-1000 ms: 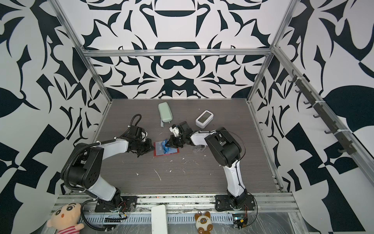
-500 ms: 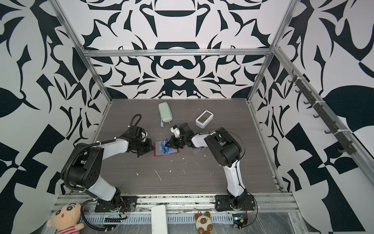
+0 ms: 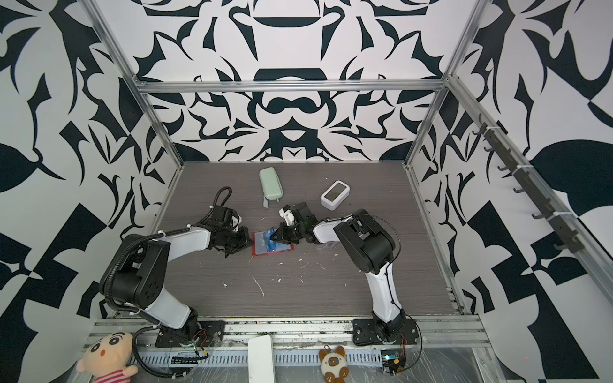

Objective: Insert credit cards into a card holder
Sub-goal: Insert the credit card into the card slot.

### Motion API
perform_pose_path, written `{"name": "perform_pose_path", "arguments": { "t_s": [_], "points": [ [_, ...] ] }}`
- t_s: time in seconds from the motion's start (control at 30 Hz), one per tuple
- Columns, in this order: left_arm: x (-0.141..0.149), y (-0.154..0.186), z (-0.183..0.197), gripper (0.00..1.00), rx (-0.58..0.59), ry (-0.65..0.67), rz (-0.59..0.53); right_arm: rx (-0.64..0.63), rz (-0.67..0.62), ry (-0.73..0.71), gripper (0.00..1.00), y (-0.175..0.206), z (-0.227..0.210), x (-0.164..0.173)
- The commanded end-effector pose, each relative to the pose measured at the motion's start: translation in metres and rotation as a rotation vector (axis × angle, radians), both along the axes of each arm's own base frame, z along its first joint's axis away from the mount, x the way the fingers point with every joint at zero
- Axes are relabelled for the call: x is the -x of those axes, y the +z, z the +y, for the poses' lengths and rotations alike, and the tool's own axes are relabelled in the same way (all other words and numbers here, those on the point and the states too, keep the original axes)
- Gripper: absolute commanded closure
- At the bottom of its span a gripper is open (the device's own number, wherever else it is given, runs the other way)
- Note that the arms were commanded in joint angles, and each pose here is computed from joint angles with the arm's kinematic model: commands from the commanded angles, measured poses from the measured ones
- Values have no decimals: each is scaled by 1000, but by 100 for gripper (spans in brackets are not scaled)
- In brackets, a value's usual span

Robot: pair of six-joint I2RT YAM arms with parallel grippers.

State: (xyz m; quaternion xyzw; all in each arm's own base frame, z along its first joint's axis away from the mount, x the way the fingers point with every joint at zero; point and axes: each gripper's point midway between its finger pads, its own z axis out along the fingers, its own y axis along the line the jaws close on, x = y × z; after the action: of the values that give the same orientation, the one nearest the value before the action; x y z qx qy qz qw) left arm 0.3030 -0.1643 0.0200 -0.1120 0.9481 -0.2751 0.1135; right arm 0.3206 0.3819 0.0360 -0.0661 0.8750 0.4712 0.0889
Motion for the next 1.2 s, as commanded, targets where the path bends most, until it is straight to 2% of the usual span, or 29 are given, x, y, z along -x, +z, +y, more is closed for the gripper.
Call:
{"name": "perform_pose_path", "arguments": {
  "t_s": [0.0, 0.43, 0.73, 0.9, 1.17],
  "points": [
    [13, -11, 3, 100, -12, -3, 57, 68, -14, -4, 84, -8, -4, 5],
    [11, -5, 2, 100, -16, -20, 39, 275, -111, 27, 54, -3, -14, 7],
    [10, -2, 4, 100, -29, -26, 26, 428, -222, 80, 45, 11, -16, 8],
    [9, 0, 5, 100, -32, -24, 19, 463, -264, 86, 38, 22, -17, 7],
    [8, 1, 4, 100, -33, -28, 15, 516, -325, 62, 37, 36, -23, 2]
  ]
}}
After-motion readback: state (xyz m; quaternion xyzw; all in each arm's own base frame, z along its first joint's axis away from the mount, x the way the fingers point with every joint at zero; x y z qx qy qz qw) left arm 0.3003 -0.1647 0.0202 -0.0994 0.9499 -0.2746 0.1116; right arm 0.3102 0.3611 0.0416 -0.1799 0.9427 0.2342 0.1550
